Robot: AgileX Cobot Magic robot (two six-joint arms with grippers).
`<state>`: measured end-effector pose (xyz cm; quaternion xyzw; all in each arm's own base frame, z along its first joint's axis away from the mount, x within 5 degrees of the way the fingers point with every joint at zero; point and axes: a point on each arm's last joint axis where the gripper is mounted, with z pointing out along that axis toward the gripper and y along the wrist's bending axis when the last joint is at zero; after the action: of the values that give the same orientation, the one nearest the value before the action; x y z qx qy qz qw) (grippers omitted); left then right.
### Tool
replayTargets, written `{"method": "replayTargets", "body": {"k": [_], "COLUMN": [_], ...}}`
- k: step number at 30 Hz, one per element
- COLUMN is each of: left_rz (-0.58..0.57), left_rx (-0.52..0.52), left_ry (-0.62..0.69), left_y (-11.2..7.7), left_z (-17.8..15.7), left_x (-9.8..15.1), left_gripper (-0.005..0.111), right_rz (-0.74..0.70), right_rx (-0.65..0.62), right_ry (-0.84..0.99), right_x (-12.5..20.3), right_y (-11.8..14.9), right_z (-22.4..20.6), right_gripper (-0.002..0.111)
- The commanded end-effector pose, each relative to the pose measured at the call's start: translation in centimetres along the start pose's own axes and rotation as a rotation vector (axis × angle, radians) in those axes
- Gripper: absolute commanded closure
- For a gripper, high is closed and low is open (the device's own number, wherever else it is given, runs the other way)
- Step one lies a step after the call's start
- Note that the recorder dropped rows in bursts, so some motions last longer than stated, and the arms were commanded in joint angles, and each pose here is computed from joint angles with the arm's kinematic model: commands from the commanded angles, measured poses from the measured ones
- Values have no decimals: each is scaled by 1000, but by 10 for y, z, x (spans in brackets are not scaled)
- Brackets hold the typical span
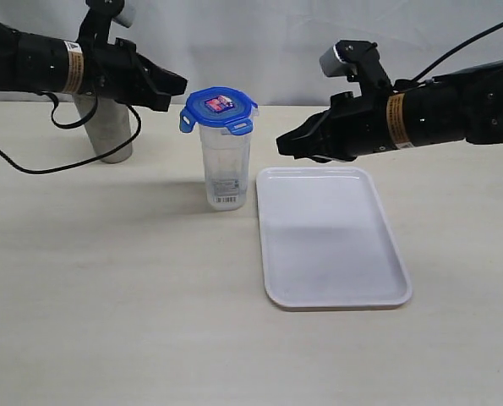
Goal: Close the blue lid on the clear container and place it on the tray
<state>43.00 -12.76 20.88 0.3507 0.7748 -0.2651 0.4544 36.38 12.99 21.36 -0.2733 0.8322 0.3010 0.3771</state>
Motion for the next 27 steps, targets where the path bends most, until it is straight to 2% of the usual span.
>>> {"method": "replayTargets", "body": {"k": [1,14,19,27], "left_rz": [18,27,29,-10], "left_rx": [34,53,18,-44], "left_ry": [-15,-15,-7,-9], "left_y": [-6,-9,-6,14], "left_z": [3,4,4,-13], "left_x": [-4,-4,-3,4], "left_gripper": [107,107,107,107], "right_rz": [-43,-41,-63,-139], "right_rx": [-12,-31,-30,-19], "right_ry": [21,-14,-28,-91], "right_x": [7,4,2,-8], "right_y": [-2,-1,-1,4], "right_z": [5,5,5,-3], "right_gripper": [104,104,104,104]}}
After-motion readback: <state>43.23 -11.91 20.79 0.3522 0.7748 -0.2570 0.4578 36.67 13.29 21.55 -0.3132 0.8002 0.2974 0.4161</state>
